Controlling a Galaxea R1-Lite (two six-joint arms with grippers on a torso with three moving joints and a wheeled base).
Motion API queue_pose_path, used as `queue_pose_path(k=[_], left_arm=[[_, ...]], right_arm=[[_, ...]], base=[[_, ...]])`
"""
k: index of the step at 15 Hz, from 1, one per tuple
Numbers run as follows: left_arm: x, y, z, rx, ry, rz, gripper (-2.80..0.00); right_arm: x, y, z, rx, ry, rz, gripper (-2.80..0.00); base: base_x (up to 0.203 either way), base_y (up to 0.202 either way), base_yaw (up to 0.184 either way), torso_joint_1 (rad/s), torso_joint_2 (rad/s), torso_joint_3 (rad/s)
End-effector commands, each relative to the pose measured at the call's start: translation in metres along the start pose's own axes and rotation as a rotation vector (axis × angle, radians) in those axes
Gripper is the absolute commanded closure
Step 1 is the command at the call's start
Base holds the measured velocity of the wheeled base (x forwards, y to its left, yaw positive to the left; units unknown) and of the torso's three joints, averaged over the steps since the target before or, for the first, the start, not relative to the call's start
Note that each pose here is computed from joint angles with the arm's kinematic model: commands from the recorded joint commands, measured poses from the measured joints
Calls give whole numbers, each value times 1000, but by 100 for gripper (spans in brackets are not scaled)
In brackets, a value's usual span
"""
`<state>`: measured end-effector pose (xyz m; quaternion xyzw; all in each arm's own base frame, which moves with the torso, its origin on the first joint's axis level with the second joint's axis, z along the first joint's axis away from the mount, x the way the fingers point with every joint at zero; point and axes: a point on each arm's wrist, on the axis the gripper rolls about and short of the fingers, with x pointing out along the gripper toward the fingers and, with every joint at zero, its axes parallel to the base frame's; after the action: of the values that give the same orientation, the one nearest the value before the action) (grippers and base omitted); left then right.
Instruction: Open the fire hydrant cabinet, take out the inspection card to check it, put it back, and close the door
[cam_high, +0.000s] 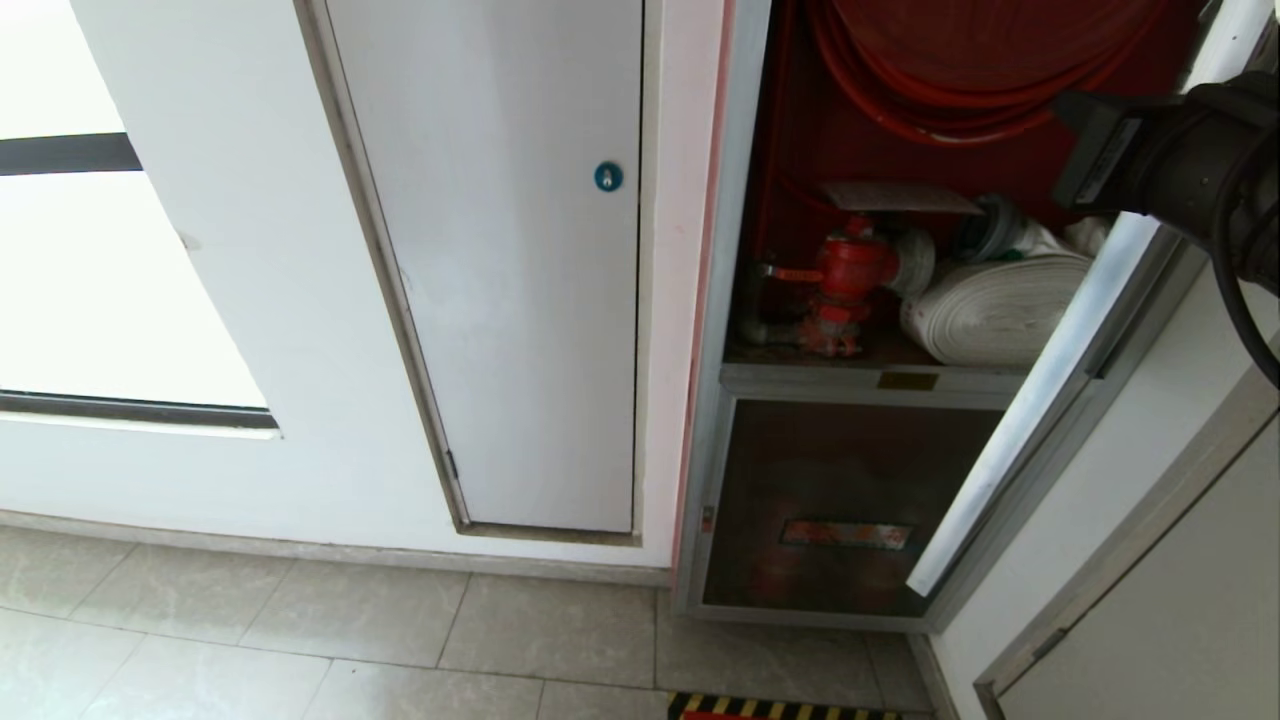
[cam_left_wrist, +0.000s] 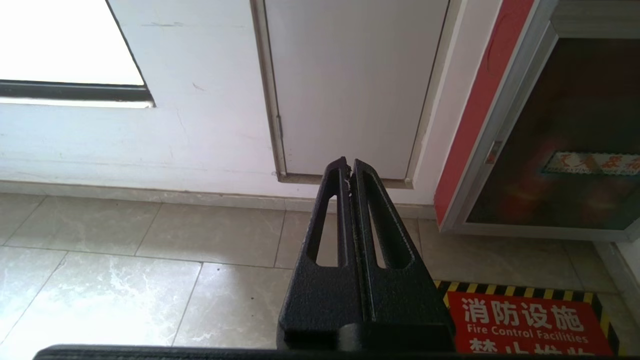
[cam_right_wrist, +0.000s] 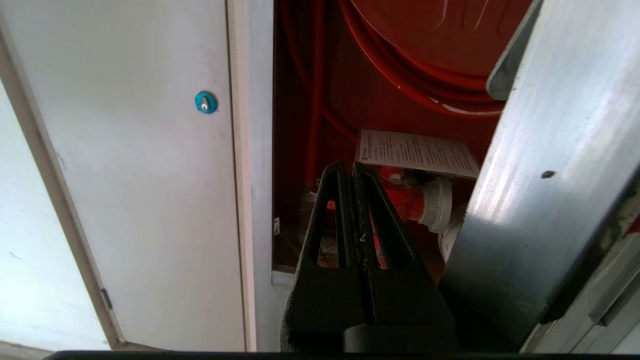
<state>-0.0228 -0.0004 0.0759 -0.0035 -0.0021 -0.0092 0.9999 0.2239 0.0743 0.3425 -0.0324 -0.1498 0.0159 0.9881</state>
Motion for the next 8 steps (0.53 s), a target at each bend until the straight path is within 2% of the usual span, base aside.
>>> queue_pose_path(k=[1,8], left_arm=[[0,0,0,-1,1,0,0],[0,0,0,-1,1,0,0]], right_arm=[[-2,-1,3,2,-10,-2,0],[-5,-7,5,-3,-10,-18,0]], base=[[0,0,0,0,0,0],[0,0,0,0,0,0]])
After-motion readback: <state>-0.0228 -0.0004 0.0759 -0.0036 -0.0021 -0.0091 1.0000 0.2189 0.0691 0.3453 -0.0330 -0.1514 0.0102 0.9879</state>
